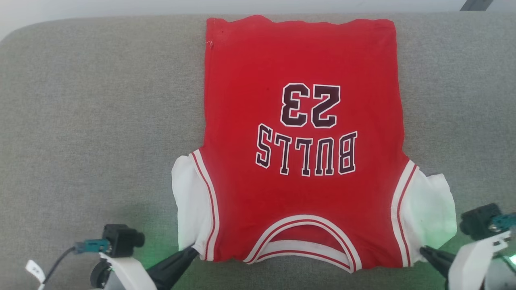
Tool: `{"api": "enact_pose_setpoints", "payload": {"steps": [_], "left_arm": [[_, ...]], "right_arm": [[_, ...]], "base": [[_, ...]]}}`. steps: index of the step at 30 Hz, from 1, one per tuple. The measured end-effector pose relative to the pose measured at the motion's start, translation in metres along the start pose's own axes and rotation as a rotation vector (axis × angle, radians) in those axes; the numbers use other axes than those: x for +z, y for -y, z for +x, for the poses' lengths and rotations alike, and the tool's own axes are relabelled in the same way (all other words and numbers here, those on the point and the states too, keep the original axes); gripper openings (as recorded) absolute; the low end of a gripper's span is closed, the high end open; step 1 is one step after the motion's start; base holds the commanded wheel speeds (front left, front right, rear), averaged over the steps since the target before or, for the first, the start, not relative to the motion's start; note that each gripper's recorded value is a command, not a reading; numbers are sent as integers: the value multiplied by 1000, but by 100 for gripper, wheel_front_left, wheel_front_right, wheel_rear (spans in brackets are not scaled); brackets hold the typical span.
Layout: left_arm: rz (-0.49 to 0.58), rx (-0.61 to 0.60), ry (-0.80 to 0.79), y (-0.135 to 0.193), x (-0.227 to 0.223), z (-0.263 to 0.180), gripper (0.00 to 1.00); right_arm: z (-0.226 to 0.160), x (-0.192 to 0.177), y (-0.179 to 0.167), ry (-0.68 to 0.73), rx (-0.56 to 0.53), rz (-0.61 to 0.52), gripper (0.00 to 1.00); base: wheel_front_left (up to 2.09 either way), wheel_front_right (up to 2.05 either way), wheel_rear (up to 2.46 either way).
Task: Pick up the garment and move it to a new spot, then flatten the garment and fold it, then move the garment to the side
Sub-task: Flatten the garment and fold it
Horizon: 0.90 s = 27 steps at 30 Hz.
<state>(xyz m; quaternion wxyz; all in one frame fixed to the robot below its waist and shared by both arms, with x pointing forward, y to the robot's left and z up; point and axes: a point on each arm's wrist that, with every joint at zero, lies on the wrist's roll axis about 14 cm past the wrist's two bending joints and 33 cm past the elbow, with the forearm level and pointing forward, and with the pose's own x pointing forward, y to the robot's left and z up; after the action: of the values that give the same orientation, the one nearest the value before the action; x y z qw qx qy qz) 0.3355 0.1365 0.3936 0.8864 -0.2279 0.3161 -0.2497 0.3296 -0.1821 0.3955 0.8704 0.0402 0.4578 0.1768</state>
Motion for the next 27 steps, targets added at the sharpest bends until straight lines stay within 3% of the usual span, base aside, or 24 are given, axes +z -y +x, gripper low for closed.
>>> {"api": "enact_pose_setpoints", "payload": {"steps": [14,15,17,21,27], "left_arm": [[40,77,-44,-29,-17,17,0],[44,77,-48,-30,-17,18,0],[44,75,-48,-30,-17,20,0],[53,68,-46,-28,-16,22,0],[76,61,-42,-26,-15,22,0]], "right_arm": [[39,-18,10,-49,-16,-90,0],[39,-17,9,-40,-13,-98,26],[38,-14,10,-30,-7,-94,100],[32,-3,6,10,16,-75,100],[-4,55,19,167,-3,-76,100]], "base": [[0,0,0],[0,0,0],[0,0,0],[0,0,0],[0,0,0]]}}
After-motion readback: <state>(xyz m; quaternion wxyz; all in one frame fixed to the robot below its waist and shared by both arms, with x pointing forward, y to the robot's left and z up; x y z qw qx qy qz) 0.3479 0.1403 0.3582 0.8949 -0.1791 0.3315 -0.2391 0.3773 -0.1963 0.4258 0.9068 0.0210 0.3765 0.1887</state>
